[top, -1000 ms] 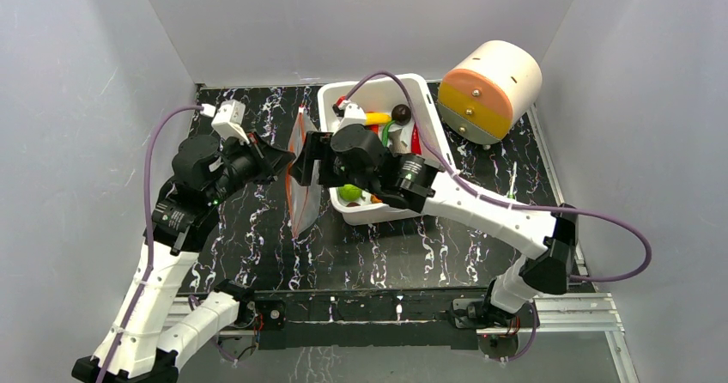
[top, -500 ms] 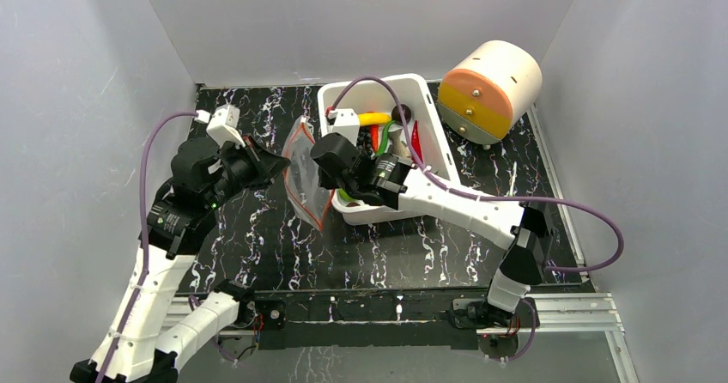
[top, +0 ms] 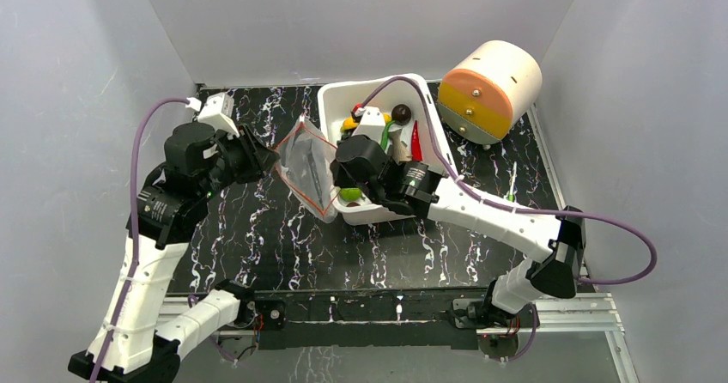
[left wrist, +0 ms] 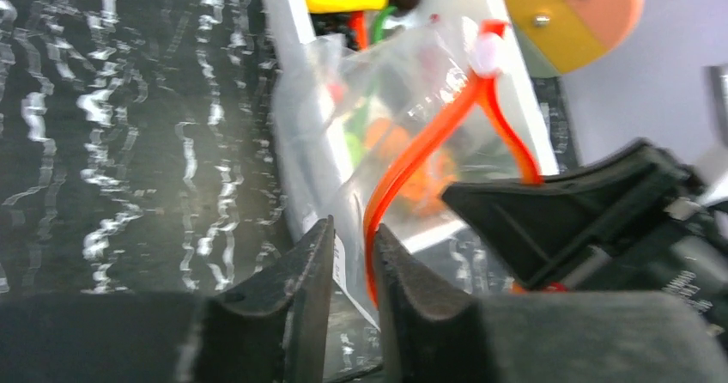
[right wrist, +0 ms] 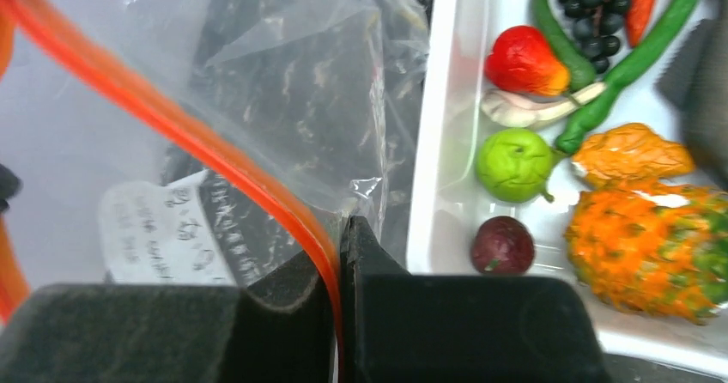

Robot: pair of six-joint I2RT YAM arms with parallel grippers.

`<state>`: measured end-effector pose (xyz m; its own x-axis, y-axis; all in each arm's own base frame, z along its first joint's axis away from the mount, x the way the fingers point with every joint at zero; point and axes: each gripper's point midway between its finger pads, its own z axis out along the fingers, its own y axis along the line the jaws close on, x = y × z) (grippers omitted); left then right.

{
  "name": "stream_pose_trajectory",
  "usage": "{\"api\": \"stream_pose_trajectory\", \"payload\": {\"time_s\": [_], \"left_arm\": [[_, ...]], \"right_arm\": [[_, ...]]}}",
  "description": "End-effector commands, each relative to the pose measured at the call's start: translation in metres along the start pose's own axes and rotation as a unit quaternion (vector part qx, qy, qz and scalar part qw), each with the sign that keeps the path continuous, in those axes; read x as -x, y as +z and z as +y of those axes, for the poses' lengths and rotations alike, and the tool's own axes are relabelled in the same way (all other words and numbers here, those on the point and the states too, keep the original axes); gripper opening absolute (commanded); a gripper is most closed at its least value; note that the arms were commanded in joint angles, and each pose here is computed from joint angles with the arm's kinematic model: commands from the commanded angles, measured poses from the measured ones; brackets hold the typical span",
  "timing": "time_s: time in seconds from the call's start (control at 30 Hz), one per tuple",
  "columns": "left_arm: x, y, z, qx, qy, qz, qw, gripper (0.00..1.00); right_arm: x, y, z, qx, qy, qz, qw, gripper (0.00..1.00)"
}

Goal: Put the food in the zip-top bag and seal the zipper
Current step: Adjust the zipper on the food storage bag.

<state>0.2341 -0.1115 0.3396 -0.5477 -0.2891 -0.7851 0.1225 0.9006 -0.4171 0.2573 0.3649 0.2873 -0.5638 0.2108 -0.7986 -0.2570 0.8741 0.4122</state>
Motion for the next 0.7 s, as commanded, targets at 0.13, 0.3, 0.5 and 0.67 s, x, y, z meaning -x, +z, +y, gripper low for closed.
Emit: {"api": "stream_pose_trajectory", "payload": {"time_s": [0.13,0.3,0.5,0.67], "left_arm": [[0.018,-0.023,-0.067,-0.189,-0.055,-0.055,0.979,0.45],[-0.001,-0.008,-0.062,-0.188,-0.038,-0.022,0.981,0.63],[-0.026,0.022,-0.050,-0.179,-0.018,0.009,0.984,0.71],[-0.040,0.047,-0.017,-0.100,0.009,0.024,0.995,0.71]], "right_arm": [[0.027,0.007,0.053,0.058,0.064,-0.031,0.996,0.00],[0.028,0.016,0.058,0.047,0.063,-0.036,0.996,0.00],[0.034,0.020,0.058,0.027,0.069,-0.055,0.996,0.00],[0.034,0.021,0.065,0.030,0.067,-0.058,0.996,0.00]]}}
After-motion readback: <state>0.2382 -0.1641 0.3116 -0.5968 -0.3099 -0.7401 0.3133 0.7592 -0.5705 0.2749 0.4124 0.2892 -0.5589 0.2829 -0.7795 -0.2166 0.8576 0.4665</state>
